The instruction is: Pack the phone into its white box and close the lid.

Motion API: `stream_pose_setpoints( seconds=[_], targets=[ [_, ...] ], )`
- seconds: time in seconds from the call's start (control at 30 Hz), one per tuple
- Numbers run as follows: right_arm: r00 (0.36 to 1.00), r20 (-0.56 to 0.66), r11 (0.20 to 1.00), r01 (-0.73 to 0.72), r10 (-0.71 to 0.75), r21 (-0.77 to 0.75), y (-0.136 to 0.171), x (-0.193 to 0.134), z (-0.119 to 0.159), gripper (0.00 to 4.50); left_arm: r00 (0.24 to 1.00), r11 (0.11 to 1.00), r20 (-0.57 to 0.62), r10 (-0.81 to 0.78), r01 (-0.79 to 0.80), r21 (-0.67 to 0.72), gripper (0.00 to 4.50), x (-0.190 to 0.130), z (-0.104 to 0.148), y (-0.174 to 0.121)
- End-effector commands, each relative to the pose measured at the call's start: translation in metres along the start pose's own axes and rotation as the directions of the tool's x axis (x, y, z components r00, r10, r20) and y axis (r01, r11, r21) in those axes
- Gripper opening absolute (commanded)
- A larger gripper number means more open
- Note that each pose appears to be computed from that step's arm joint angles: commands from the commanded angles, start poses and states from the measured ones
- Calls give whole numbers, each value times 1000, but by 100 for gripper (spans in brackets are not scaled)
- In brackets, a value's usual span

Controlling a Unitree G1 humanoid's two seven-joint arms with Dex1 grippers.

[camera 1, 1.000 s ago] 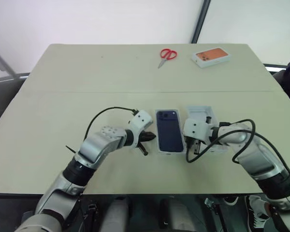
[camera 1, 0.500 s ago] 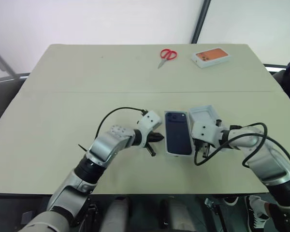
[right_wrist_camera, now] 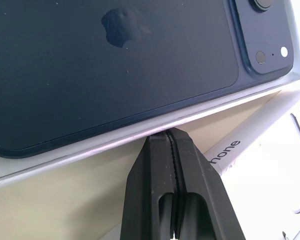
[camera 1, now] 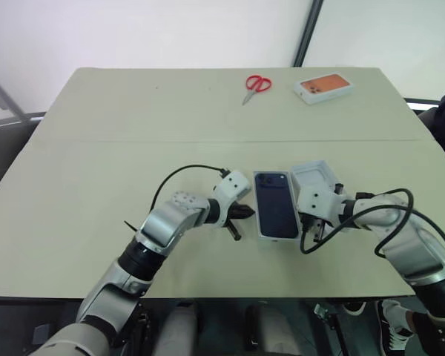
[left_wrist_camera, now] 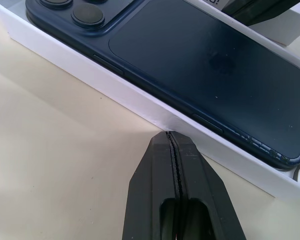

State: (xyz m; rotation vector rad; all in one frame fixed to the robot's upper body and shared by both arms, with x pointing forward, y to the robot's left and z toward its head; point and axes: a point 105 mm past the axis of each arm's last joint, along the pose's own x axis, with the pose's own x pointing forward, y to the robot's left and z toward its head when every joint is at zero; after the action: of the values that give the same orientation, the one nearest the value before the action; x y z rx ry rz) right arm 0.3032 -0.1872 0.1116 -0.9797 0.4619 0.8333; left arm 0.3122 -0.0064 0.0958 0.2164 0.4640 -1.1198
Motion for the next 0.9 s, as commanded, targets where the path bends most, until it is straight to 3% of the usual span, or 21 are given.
stream_pose_setpoints(
  seconds=[0.03,0.07,0.13,0.33,0.53,0.77,0.87,0.9],
  targets=[
    [999,40,1000,-3,4,-23,-5,-19,12,0,997,999,69,-45,43,21,4,-5,17,-8],
    [999,36,1000,-18,18,-3,-6,-26,11,0,996,999,78,-39,38,16,4,-11,17,-5],
    [998,43,999,-38,36,29,-7,-36,11,82,996,999,87,-34,33,14,0,-19,16,-3],
    [996,80,979,33,-50,199,-27,-57,18,380,994,1000,111,14,-16,17,0,-46,11,13],
    [995,-69,853,101,-77,512,-35,-44,-6,380,983,994,181,10,-29,101,0,-72,11,19],
    [990,-139,755,98,-10,649,-27,-32,-13,380,974,976,223,-38,-11,215,0,-93,4,15],
    [986,-168,750,113,-3,652,-23,-28,-16,380,970,970,237,-61,2,245,0,-96,4,10],
    [985,-170,734,114,3,670,-21,-27,-16,357,967,967,247,-66,2,253,0,-97,5,8]
  ],
)
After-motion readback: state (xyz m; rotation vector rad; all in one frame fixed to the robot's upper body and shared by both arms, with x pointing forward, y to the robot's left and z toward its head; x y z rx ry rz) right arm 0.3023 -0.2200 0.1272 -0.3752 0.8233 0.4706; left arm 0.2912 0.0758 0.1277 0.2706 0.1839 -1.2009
